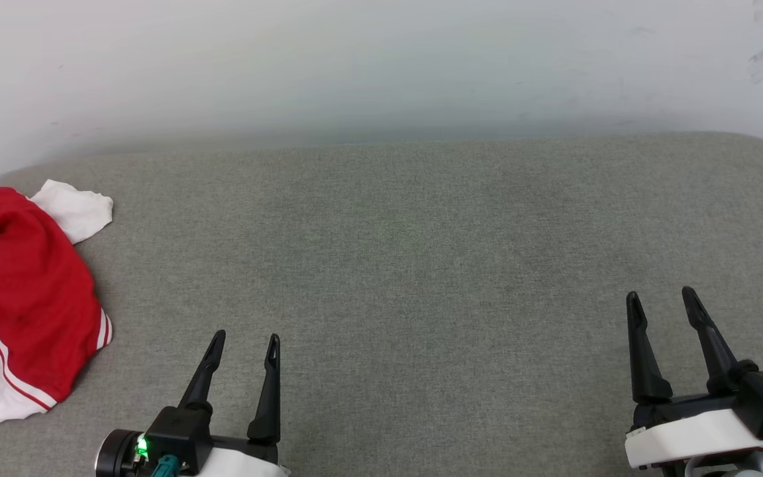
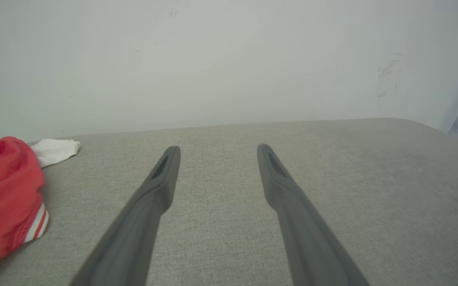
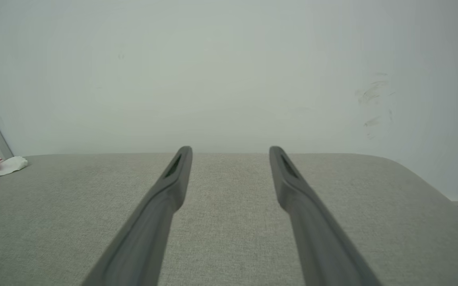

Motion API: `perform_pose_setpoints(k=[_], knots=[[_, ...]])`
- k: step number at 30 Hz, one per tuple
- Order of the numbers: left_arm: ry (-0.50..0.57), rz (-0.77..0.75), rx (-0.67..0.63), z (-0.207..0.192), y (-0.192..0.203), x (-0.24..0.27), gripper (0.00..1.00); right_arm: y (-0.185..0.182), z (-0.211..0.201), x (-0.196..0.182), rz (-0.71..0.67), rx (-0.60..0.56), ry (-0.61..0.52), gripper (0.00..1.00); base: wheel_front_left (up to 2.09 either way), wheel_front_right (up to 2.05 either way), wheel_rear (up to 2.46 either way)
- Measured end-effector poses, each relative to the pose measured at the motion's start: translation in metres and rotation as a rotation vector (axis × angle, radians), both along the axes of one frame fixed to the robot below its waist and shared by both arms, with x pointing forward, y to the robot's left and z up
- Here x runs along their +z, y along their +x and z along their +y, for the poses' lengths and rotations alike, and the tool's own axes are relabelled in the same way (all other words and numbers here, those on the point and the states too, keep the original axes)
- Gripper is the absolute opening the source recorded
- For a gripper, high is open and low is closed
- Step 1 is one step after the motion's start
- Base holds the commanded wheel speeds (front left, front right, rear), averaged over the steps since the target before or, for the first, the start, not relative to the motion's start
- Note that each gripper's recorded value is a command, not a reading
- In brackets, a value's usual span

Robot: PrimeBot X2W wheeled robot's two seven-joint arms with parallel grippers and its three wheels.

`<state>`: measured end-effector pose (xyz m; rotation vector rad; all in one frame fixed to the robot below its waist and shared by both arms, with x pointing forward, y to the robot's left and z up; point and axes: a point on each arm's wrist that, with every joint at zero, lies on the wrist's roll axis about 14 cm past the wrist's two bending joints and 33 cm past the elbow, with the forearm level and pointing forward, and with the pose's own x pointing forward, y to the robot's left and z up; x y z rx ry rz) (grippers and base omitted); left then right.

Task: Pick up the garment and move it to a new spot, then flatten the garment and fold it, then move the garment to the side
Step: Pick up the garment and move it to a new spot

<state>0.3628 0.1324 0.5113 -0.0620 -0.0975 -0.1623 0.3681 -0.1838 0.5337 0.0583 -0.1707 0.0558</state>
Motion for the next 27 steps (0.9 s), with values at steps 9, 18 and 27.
perform_pose_setpoints(k=[9,18,27], knots=[[-0.013,0.023,0.058,0.016,-0.004,-0.006,1.00,0.005,0.016,-0.008,0.023,0.049,0.003,1.00,0.00,0.00,0.00],[0.006,0.019,0.174,0.053,-0.022,-0.005,1.00,0.017,0.063,-0.011,0.032,0.188,0.010,1.00,0.00,0.00,0.00],[0.030,0.004,0.331,0.100,-0.056,0.001,1.00,0.023,0.119,-0.013,0.038,0.353,0.024,1.00,0.00,0.00,0.00]])
